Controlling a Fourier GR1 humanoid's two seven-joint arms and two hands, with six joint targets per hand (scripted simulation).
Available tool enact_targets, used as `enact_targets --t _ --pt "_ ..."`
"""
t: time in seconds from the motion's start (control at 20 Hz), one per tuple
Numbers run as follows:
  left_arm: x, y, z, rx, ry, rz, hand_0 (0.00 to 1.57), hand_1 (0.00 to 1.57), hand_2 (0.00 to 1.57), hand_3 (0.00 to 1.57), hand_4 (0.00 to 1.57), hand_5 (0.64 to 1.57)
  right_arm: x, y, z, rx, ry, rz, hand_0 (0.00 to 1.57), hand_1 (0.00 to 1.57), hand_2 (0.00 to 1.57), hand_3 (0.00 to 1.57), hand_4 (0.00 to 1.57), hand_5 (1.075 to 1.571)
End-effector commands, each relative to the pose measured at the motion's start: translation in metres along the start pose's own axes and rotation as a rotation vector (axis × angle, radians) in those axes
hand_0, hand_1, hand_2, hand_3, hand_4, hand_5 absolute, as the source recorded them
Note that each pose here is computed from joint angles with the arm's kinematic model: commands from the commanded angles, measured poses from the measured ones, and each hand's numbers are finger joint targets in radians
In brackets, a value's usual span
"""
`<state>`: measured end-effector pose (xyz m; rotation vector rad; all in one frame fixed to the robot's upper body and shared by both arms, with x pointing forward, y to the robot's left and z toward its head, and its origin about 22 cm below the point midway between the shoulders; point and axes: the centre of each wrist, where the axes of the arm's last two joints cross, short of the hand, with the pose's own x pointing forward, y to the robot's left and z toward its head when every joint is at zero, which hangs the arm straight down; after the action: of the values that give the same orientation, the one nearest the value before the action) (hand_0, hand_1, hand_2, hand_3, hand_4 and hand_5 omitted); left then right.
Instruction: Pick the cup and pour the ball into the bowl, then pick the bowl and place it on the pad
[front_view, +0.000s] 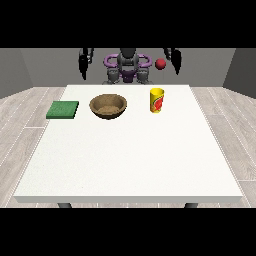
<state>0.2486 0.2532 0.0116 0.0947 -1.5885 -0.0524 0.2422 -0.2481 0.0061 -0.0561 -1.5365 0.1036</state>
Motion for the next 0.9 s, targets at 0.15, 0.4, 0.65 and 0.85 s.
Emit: enact_targets --t 0.15,0.4,0.65,0.85 --pt "0.029 0.01 -0.004 -0.014 -0.028 -0.041 0.0 0.0 0.0 0.0 0.0 1.524 0.026 -0.01 -0.001 -0.009 -0.021 0.027 0.0 0.0 0.0 0.0 0.0 1.568" --pt "0.004 -0.031 0.044 -0.129 0.025 0.313 0.0 0.0 0.0 0.0 0.0 1.53 -0.006 -0.026 0.022 -0.144 0.02 -0.117 0.0 0.0 0.0 0.0 0.0 1.568" --pt "0.032 -0.053 0.061 -0.126 -0.118 0.242 0.0 0.0 0.0 0.0 0.0 1.507 -0.004 -0.041 0.022 -0.176 -0.106 -0.113 0.0 0.0 0.0 0.0 0.0 1.566" --pt "0.041 -0.028 0.04 -0.108 -0.22 0.138 0.0 0.0 0.0 0.0 0.0 1.453 0.007 -0.029 0.009 -0.102 -0.15 -0.122 0.0 0.0 0.0 0.0 0.0 1.566"
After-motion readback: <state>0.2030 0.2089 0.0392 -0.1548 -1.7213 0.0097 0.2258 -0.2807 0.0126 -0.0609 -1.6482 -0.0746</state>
